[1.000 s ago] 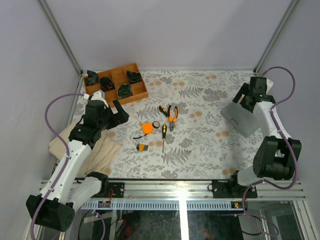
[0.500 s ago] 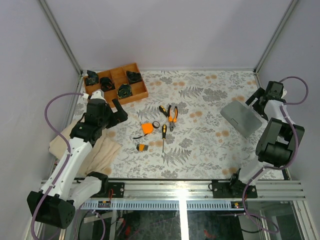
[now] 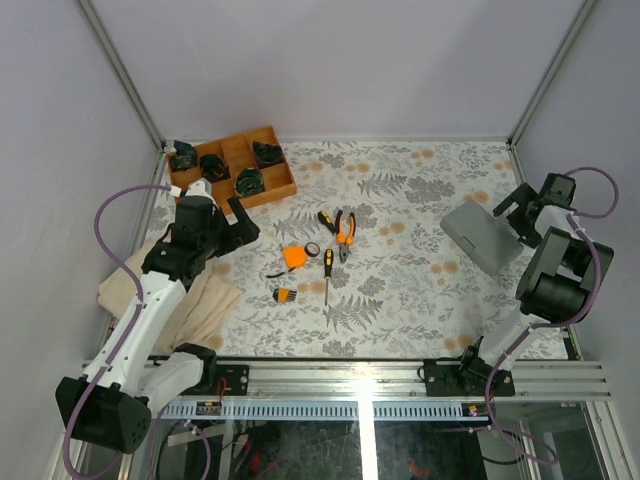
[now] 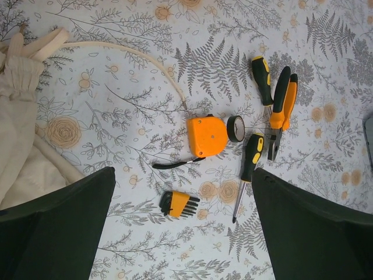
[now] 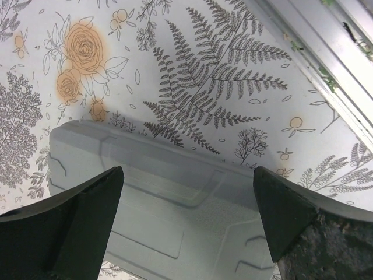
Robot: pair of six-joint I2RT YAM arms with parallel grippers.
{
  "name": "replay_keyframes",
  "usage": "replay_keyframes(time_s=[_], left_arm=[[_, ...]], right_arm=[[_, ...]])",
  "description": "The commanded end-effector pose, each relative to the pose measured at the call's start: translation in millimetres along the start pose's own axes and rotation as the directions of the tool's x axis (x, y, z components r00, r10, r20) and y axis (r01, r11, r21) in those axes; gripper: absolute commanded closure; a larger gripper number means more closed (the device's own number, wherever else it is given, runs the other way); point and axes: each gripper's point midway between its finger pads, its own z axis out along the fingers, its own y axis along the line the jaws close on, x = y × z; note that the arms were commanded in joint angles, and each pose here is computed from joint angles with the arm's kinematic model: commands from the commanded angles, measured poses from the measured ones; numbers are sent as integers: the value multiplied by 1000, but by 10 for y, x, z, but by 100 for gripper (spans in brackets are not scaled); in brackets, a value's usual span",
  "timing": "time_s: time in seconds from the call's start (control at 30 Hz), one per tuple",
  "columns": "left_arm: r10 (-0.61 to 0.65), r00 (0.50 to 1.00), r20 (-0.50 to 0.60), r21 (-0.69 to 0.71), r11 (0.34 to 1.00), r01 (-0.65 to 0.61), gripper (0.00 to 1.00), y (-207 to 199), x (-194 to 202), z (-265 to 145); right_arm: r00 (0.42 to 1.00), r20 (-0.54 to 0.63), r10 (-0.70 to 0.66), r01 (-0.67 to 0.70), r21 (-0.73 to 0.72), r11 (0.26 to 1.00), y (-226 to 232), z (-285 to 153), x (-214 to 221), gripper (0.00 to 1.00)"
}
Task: Sort the tools into containers
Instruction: Move the storage box to the center of the board.
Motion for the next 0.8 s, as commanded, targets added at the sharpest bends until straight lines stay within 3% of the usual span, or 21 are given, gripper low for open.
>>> replay_keyframes(time_s=[0.0, 0.47, 0.77], left_arm=[[-3, 999, 44, 61, 998, 0, 1, -149, -165, -26], [-7, 1000, 26, 65, 998, 5, 1, -126, -85, -10], [-3, 1000, 24, 80, 997, 1, 1, -137, -57, -7]], right_arm=[[999, -42, -10, 8, -66, 998, 87, 28, 105, 0], [993, -114, 6, -30, -212, 977, 232, -335, 583, 3], [985, -158, -66, 16, -297, 955, 433, -580, 1020, 8]])
